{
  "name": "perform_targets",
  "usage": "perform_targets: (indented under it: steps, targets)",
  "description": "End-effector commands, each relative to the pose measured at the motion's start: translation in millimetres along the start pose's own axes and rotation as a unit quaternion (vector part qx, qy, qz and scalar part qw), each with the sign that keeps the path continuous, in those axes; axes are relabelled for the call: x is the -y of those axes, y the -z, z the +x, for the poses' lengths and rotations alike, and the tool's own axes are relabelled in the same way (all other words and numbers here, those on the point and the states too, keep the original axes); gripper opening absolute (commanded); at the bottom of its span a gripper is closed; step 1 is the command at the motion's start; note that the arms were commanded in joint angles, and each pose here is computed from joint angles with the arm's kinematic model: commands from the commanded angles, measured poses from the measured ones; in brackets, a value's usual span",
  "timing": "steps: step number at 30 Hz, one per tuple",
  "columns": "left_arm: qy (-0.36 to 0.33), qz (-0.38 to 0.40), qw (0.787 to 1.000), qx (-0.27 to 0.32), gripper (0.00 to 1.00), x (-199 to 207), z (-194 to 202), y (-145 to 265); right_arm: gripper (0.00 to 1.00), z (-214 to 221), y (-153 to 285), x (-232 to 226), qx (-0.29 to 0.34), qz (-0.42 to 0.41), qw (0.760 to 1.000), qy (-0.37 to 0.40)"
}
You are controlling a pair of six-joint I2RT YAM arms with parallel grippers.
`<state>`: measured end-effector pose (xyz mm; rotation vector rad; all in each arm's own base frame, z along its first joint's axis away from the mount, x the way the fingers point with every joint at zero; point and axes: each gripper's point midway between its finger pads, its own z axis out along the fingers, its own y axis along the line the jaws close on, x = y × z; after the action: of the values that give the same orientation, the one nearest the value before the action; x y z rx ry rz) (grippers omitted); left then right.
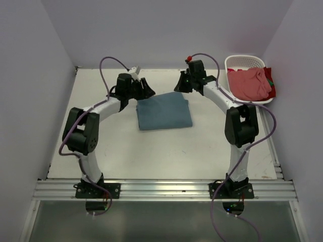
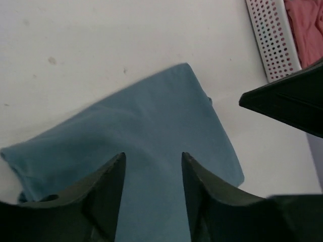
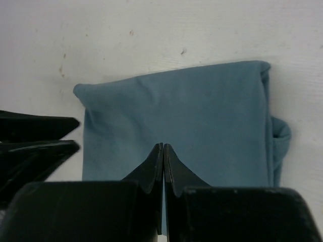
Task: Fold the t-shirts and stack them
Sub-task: Fold the tshirt
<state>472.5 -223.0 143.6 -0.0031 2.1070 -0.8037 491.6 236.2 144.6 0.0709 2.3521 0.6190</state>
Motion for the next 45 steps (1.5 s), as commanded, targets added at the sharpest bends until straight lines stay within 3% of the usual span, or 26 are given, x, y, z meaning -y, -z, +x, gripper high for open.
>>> perform_targets:
  steps: [1,5,16,22,30,37,45]
  targets:
    - [0.049,0.113,0.991,-0.048,0.47,10,30,-19,0.0,15,-20,-33,-0.058,-0.105,0.991,-0.051]
    - [0.105,0.144,0.98,-0.092,0.37,-1,60,-30,0.0,40,-45,-21,-0.094,-0.101,0.987,-0.079]
    - [0.169,0.069,0.972,-0.147,0.33,-63,138,-29,0.0,112,-69,66,-0.14,0.059,0.986,-0.069]
    - [0.183,0.01,0.967,-0.175,0.33,-85,167,-4,0.0,125,-65,95,-0.146,0.122,0.98,-0.053]
    - [0.204,-0.06,0.959,-0.187,0.28,-102,197,42,0.0,107,-60,84,-0.138,0.112,0.983,-0.043]
    - [0.22,-0.073,0.955,-0.184,0.24,-87,215,74,0.0,72,-52,57,-0.123,0.083,0.988,-0.036]
    - [0.188,-0.045,0.961,-0.199,0.22,-13,241,81,0.0,57,-46,31,-0.158,0.063,0.985,-0.025]
